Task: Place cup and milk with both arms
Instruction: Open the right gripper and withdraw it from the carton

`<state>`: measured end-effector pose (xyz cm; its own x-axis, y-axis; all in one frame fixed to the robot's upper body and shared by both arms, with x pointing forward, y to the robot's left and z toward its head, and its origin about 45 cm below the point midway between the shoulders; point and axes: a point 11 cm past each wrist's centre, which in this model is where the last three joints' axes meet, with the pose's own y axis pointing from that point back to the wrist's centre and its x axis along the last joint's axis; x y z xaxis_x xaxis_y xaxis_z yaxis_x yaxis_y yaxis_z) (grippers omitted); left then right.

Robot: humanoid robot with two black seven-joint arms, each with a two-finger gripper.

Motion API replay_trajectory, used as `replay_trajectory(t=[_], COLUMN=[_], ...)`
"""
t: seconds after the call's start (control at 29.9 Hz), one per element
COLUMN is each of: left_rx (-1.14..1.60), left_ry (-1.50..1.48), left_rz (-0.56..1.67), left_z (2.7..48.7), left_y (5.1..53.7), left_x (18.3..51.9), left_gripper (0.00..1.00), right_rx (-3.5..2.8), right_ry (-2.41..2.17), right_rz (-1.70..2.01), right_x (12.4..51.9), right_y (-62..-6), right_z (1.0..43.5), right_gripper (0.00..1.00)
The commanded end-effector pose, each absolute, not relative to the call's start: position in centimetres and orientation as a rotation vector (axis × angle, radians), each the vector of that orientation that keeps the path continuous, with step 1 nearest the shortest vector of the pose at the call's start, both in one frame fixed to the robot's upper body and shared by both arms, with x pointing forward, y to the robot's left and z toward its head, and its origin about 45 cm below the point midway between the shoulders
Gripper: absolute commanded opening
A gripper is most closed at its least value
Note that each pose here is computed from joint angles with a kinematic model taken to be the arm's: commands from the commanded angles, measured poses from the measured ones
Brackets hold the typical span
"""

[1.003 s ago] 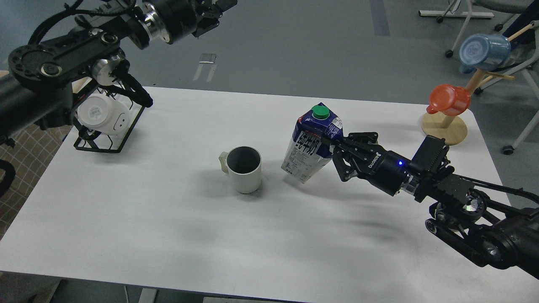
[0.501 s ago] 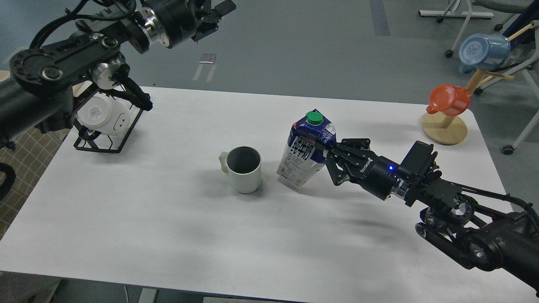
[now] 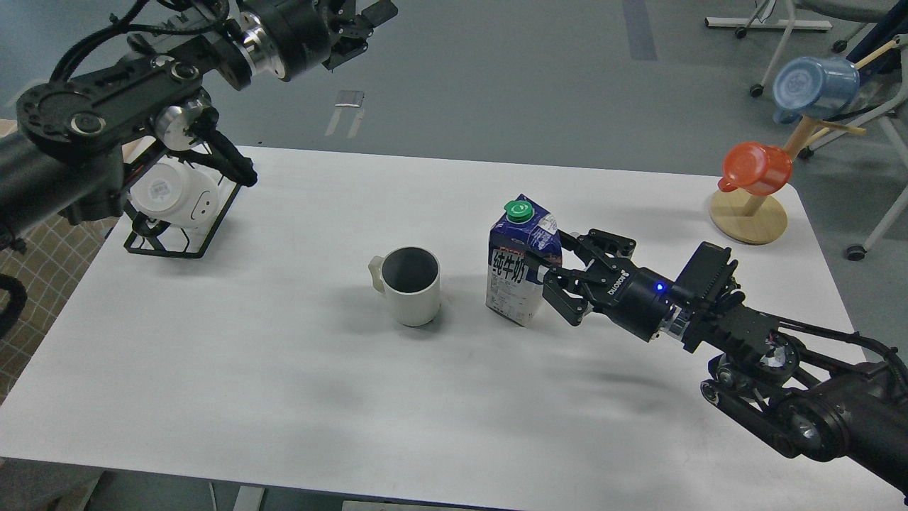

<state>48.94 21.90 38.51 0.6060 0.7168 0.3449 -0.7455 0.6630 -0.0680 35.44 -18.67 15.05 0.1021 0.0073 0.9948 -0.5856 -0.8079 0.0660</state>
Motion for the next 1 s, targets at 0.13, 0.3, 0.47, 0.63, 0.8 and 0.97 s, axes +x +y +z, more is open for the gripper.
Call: replay_trajectory(t=[0.13, 0.3, 0.47, 0.63, 0.8, 0.97], left_rx=[0.086, 0.089, 0.089, 0.088, 0.086, 0.027], left_ry=[-0.36, -0.363, -0.358, -0.353, -0.352, -0.347], left_rz=[0.846, 0.85, 0.838, 0.832, 0.835, 0.887], left_z=[38.5, 38.6, 38.5, 38.5, 38.6, 39.9], left_y=[22.0, 22.2, 22.2, 22.1, 22.2, 22.7], left_x=[48.9, 48.9, 48.9, 48.8, 48.8, 49.8], left_gripper=[0.97, 0.97, 0.97, 0.97, 0.97, 0.98], right_rx=[1.934, 1.904, 1.904, 1.951, 1.921, 2.102], right_ry=[-0.559, -0.525, -0.57, -0.818, -1.149, -1.452], right_rz=[1.764, 1.762, 1.718, 1.601, 1.568, 1.325], right_x=[34.7, 33.1, 31.8, 32.6, 36.4, 42.2], right_y=[-20.1, -23.6, -26.8, -29.8, -32.2, -33.7], right_z=[15.9, 17.1, 19.1, 23.7, 31.2, 39.3], right_gripper=[0.78, 0.8, 0.8, 0.8, 0.8, 1.0])
